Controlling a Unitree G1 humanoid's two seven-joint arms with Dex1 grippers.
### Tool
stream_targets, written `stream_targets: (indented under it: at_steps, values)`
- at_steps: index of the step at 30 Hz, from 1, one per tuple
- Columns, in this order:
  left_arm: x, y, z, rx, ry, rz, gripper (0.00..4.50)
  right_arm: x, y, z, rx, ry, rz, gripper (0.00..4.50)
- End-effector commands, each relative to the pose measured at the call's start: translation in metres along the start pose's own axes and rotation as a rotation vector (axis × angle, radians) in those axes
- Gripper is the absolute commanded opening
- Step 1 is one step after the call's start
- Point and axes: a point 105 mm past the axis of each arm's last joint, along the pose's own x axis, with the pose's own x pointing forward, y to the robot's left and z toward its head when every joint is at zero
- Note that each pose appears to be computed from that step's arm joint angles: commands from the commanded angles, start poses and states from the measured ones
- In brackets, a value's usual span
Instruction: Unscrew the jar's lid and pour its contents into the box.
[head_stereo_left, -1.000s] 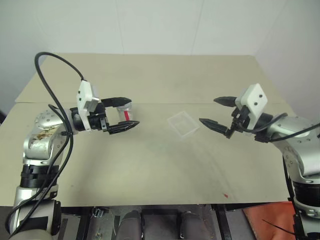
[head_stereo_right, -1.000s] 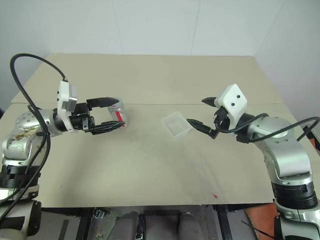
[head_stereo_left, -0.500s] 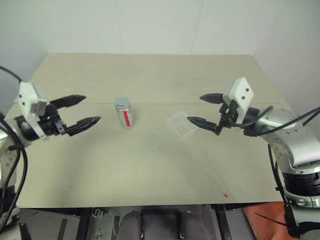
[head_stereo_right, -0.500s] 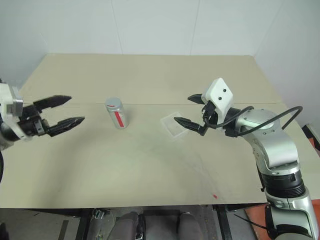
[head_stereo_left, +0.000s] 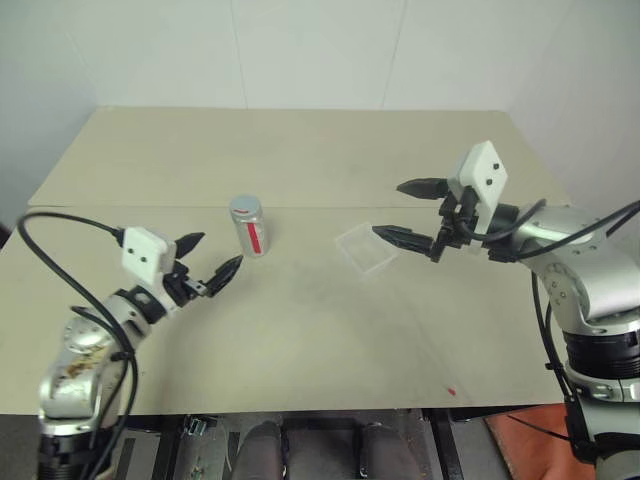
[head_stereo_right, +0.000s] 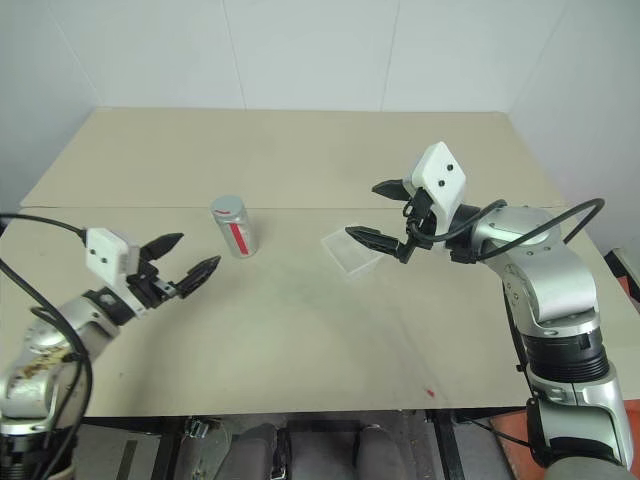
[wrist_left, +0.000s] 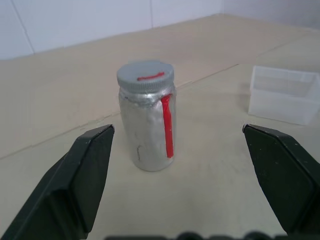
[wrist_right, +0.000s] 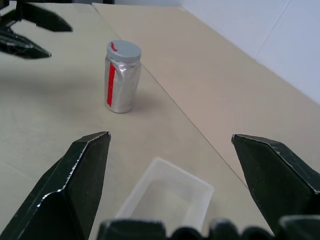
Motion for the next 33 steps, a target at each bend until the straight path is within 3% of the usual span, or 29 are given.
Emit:
stream_targets:
  at_steps: [1,11,33]
  values:
    - [0.002,0.000,0.007,0.053,-0.044,0.139,4.46,0.001,0.000,0.017,-0.050,-0.044,0.004,4.50]
    - [0.014,0.002,-0.019,0.041,-0.017,0.286,4.46,0.008,0.001,0.020,-0.043,-0.059,0.024,4.50]
    - [0.053,-0.014,-0.029,-0.027,-0.039,0.372,4.46,0.005,0.003,0.022,-0.049,-0.061,0.026,4.50]
